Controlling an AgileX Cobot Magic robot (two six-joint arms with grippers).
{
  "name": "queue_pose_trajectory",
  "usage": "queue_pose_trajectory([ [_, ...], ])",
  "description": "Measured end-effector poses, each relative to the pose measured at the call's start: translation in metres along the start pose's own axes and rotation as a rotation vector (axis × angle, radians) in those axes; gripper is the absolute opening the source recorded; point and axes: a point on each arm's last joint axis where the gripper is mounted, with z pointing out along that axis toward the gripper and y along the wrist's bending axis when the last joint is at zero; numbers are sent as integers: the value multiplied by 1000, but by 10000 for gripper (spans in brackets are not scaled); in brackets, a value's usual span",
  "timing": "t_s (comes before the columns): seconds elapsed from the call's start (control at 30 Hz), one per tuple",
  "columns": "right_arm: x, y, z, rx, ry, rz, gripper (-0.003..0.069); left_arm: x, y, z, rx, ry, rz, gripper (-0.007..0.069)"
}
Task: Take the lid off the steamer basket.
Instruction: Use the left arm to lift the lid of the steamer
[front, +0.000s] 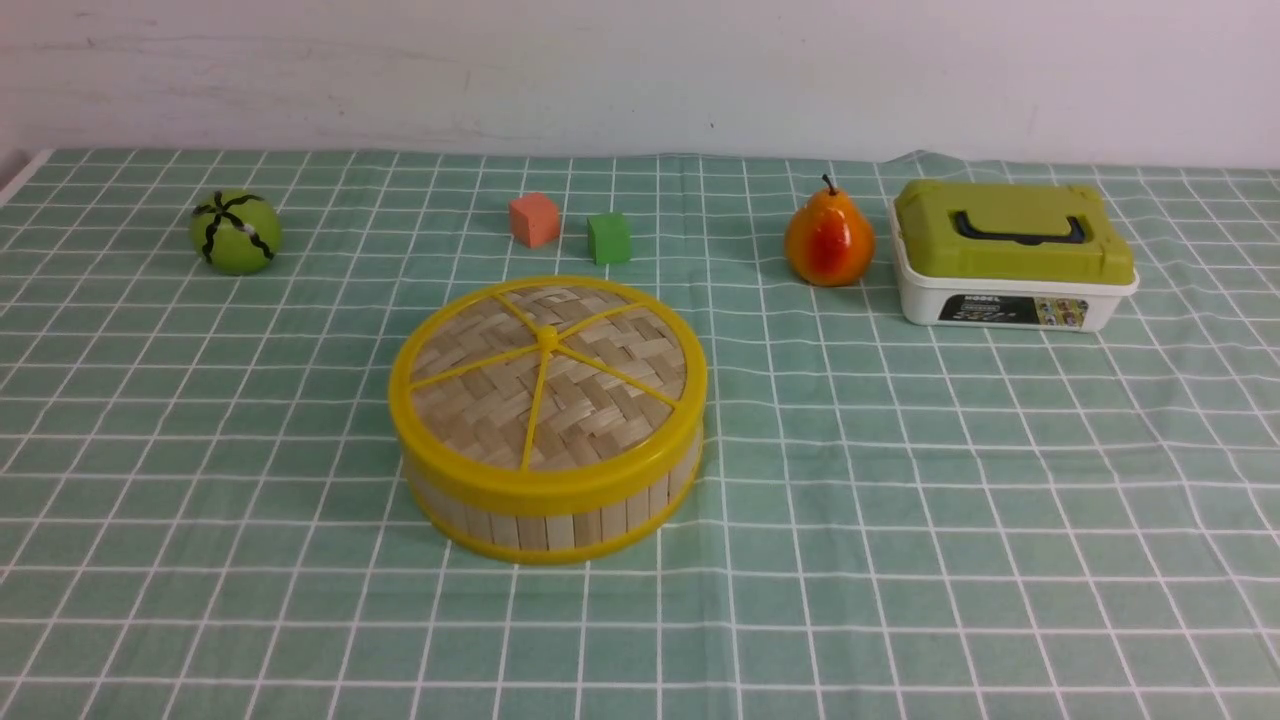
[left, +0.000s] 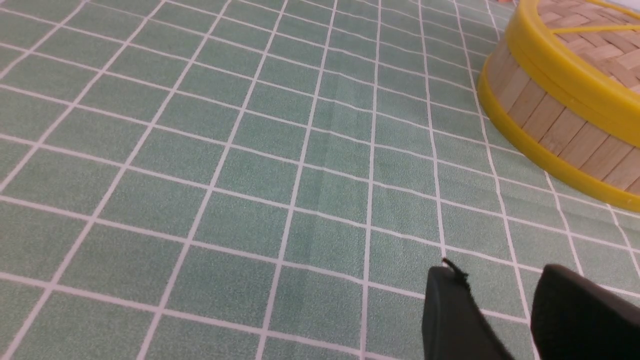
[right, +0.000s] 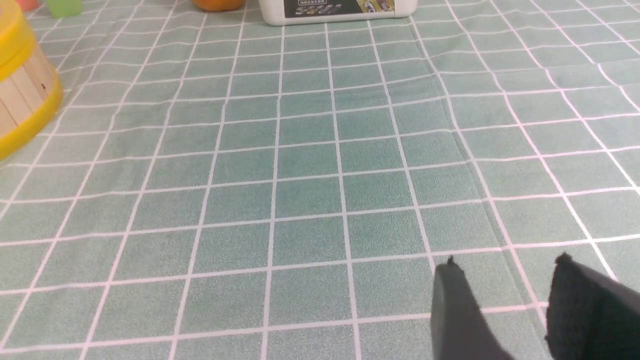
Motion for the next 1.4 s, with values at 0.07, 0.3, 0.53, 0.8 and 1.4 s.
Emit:
queue_pose_trajectory([
  [0.07, 0, 0, 0, 0, 0, 0, 241, 0, 0, 0, 0, 0, 0, 238],
  [0.3, 0, 0, 0, 0, 0, 0, 241, 0, 0, 0, 0, 0, 0, 238],
  [0.53, 0, 0, 0, 0, 0, 0, 241, 0, 0, 0, 0, 0, 0, 238],
  [0.8, 0, 0, 0, 0, 0, 0, 241, 0, 0, 0, -1, -4, 2, 238],
  [1.4, 0, 0, 0, 0, 0, 0, 241, -15, -20, -3, 294, -3, -1267, 238],
])
